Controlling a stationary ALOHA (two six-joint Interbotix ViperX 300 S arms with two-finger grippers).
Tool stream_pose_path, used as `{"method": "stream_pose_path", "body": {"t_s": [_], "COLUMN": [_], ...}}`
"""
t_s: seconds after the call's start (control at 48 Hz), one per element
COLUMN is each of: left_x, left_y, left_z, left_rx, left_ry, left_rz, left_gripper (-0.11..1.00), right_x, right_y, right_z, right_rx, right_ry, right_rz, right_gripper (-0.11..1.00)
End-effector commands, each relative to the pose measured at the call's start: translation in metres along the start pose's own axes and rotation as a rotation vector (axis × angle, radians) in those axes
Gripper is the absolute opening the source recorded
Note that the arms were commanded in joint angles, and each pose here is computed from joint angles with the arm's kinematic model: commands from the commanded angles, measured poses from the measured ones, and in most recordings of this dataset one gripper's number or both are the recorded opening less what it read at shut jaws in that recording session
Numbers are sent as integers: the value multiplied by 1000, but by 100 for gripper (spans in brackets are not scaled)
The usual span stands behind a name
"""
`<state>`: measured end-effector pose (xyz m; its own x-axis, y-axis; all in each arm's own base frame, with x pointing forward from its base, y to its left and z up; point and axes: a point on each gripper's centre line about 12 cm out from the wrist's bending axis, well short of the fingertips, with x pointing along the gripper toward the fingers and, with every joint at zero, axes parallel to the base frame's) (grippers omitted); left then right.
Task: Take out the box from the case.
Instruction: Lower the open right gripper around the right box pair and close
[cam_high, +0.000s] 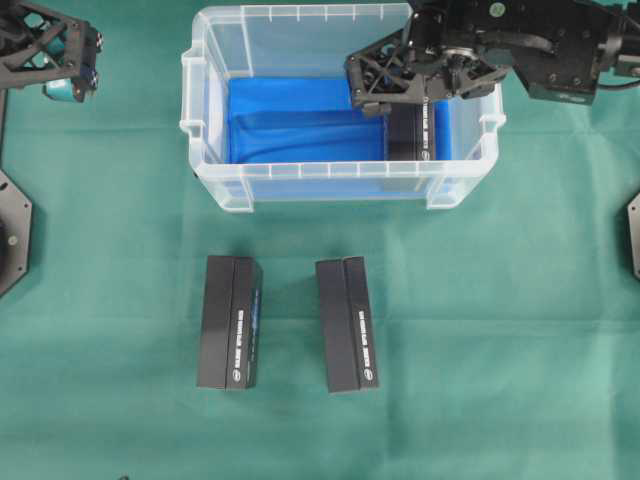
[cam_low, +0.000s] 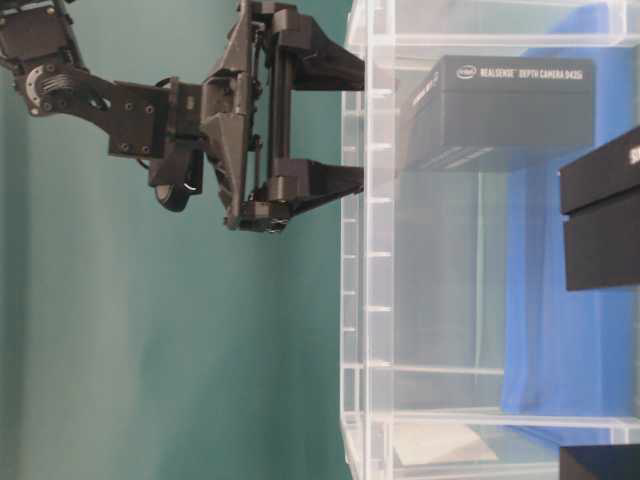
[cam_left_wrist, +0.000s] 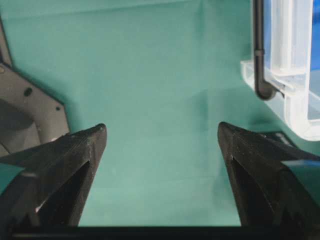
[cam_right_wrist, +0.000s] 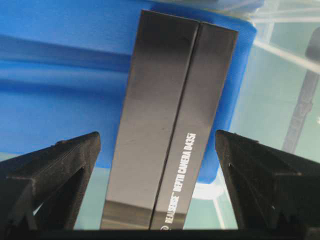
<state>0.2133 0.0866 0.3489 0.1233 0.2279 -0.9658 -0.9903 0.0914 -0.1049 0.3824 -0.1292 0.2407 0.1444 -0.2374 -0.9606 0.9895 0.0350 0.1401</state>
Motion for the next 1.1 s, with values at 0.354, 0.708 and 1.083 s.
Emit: {"method": "stream_pose_path", "body": {"t_s": [0.354,0.708,1.083], "left_x": [-6,-5,-5], "left_y": [-2,-3,-3], "left_z": [4,4,4], "left_rx": [-5,-5,-5], "left_ry": [-17,-16,-17], "left_rz": [-33,-32,-33], "left_gripper": [90,90,90], "right_x": [12,36,43], "right_y": [-6,-5,-5], "right_z": [7,5,4], "right_rx": [17,15,14], "right_ry": [-13,-4,2], "right_rz": [32,27,15], "right_gripper": [93,93,93]}}
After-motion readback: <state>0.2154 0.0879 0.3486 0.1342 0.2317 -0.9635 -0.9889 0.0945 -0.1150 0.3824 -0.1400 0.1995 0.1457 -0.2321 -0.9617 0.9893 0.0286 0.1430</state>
